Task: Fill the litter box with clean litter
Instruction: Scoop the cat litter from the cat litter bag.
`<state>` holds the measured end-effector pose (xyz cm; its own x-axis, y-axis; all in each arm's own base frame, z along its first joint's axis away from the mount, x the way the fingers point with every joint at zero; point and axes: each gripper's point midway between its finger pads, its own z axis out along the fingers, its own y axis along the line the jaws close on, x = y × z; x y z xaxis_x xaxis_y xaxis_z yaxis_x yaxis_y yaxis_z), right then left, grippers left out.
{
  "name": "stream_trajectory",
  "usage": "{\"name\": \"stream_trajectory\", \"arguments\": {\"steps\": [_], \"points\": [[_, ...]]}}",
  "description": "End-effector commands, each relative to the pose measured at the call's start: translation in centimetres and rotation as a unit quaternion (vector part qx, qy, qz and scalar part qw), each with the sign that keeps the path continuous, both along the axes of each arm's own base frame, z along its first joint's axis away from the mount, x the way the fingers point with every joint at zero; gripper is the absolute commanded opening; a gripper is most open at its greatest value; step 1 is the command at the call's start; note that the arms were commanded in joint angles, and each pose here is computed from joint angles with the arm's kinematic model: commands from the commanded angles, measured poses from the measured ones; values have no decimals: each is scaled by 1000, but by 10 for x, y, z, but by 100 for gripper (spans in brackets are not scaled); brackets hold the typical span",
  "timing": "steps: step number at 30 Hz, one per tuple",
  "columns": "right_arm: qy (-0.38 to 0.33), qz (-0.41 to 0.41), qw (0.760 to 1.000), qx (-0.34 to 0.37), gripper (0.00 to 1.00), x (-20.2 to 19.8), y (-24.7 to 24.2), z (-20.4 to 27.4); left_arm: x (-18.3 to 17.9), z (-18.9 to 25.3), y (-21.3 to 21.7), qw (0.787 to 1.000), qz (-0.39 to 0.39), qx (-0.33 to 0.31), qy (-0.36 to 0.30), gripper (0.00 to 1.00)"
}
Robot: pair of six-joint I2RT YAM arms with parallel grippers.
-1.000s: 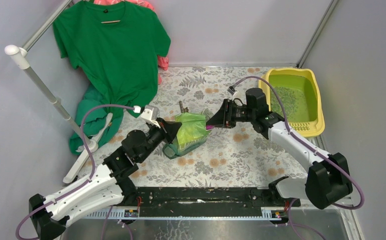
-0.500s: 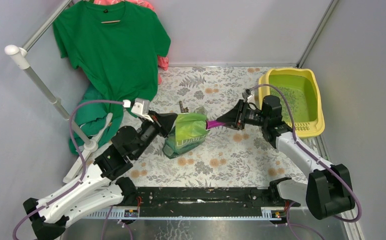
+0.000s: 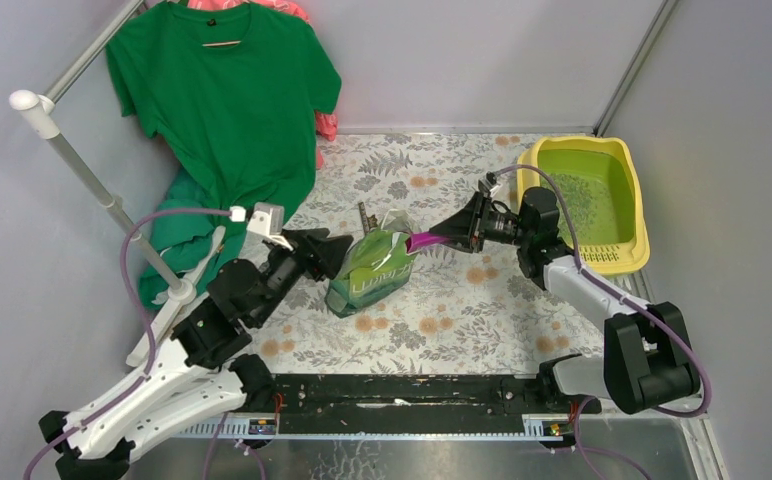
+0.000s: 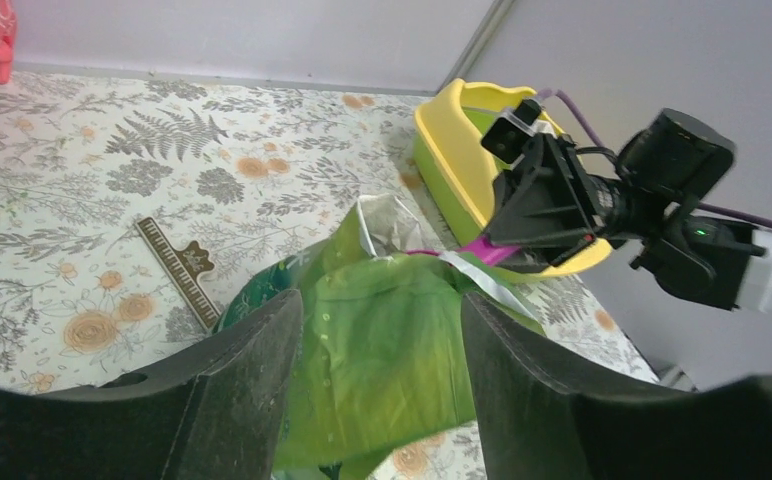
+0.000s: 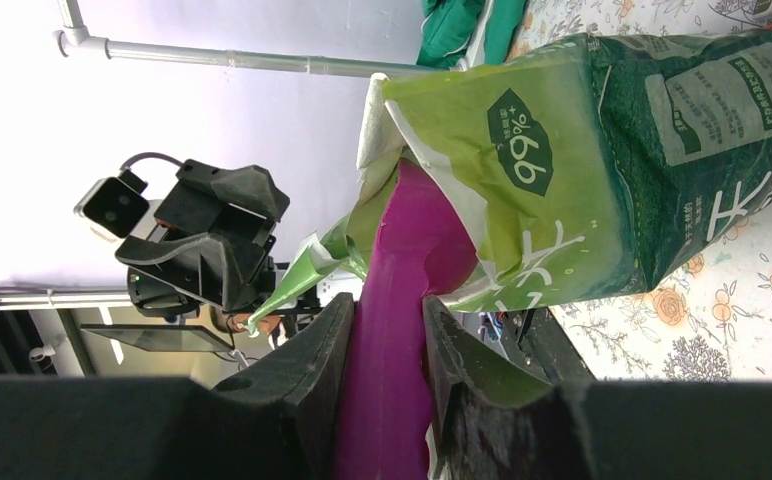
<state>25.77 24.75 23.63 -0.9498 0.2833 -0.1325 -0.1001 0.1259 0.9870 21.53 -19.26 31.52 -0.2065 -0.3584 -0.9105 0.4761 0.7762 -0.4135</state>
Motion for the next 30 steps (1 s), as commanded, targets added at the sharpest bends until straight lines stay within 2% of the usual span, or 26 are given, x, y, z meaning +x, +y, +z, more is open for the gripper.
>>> {"name": "stream_trajectory", "arguments": {"steps": [1, 10, 17, 23, 30], "points": [[-66, 24, 997, 30, 0, 2, 3, 36, -18, -12, 1, 999, -32, -15, 20, 68], [-57, 24, 997, 41, 0, 10, 5, 34, -24, -47, -10, 996, -56, -3, 68, 70], [-52, 27, 997, 41, 0, 18, 8, 31, -27, -49, -4, 997, -54, -8, 54, 71], [-54, 29, 997, 43, 0, 25, 10, 34, -36, -33, 11, 997, -47, -48, 33, 71], [-58, 30, 997, 44, 0, 30, 12, 38, -42, -45, 1, 995, -76, -43, 44, 69]]}}
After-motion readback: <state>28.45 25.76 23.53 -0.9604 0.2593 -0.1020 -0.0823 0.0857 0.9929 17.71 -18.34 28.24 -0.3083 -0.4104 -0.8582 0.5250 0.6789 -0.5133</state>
